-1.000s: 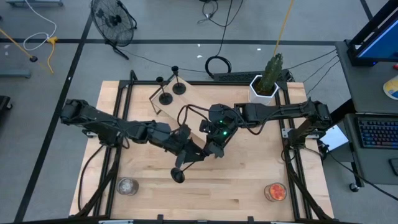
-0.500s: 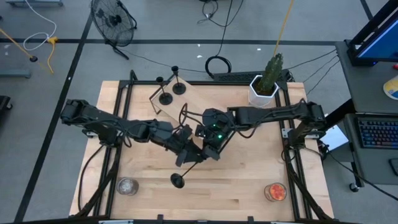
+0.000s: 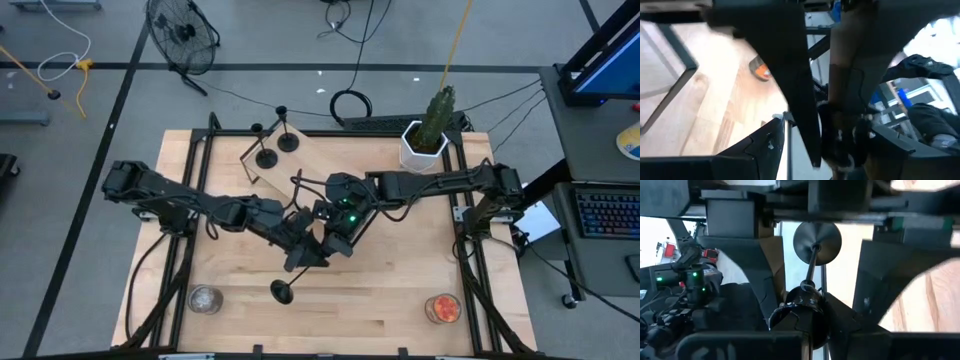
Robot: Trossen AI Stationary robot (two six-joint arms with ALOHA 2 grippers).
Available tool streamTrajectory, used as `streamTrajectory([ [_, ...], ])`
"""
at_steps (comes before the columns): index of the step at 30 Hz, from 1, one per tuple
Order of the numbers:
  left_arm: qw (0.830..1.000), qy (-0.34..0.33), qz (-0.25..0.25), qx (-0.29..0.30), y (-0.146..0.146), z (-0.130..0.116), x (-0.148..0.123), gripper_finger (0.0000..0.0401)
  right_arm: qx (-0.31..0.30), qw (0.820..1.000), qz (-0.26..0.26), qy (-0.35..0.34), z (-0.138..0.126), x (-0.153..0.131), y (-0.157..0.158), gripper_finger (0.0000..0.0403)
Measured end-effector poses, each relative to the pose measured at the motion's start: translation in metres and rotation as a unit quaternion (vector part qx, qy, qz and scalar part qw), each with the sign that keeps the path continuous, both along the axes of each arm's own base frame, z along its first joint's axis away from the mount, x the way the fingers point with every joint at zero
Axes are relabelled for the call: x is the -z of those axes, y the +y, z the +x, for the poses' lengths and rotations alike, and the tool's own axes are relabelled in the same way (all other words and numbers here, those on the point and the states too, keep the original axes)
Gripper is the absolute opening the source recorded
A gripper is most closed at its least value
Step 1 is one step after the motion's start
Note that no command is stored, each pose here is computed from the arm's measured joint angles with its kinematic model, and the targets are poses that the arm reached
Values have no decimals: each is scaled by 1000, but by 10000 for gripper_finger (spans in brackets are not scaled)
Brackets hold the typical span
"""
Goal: Pick & Place candle stick holders
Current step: Put the black candle holder on the shelf
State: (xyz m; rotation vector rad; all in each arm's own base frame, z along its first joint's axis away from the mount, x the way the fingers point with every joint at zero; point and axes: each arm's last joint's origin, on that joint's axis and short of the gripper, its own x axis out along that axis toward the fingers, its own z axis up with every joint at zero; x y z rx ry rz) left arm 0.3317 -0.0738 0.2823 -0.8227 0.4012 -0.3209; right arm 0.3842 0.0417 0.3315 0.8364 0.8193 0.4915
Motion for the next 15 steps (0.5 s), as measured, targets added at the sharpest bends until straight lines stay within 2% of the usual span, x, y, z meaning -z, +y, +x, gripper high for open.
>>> streamTrajectory([
  [4, 1000, -5, -5, 5, 1, 1, 0, 215, 3, 1000, 2, 1, 0, 0, 0, 18],
  [11, 1000, -4, -18, 14, 5, 2, -1, 131, 11, 1000, 6, 9, 0, -1, 1, 18],
  [15, 1000, 5, -24, 20, 5, 2, 0, 117, 9, 1000, 4, 4, 0, -1, 1, 18],
])
